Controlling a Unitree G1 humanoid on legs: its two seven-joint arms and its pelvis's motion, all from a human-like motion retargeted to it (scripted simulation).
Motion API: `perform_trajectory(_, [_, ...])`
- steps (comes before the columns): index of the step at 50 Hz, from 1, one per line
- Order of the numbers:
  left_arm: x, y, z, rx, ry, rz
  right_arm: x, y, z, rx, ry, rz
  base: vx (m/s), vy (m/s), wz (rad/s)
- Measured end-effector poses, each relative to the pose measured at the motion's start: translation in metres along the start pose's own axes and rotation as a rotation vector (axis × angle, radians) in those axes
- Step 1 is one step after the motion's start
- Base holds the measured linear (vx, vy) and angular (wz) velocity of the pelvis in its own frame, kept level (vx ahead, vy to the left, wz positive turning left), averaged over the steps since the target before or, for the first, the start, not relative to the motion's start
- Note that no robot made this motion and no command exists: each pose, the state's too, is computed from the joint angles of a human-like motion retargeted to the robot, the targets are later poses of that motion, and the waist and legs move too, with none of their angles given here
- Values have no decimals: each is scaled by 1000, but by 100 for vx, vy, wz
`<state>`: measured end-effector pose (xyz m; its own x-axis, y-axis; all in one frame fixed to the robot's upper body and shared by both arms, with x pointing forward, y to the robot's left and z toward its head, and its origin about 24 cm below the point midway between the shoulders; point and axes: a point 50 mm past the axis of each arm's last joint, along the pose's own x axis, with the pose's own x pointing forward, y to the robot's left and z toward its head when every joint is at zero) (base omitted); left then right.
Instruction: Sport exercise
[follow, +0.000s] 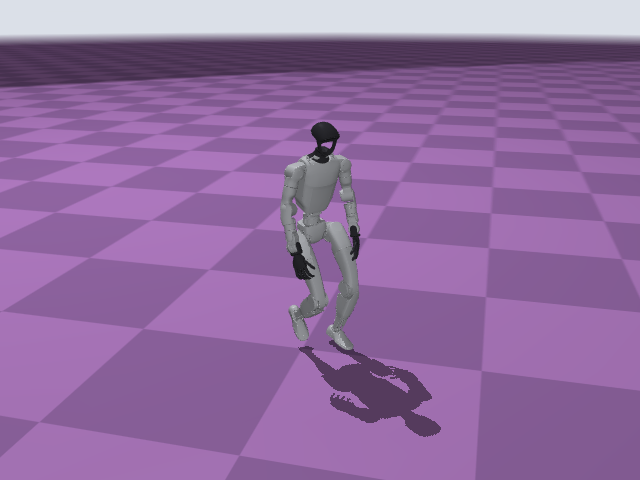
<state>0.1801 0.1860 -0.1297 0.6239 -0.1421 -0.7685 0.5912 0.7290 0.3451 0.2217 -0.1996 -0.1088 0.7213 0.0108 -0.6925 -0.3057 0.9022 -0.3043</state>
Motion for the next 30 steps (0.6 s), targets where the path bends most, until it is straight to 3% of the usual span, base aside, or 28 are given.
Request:
perform_trajectory(17, [-9,32,87,-53,-426,124,-17,-4,-43,156,80,-140,-1,-2,3])
perform_trajectory(24, [-17,52,98,-42,-482,203,-8,-31,1,150,-74,-214,-4,-10,11])
perform_trajectory(30, [-2,36,52,-14,-241,141,-1,-50,56,114,-250,-225,-2,-9,-3])
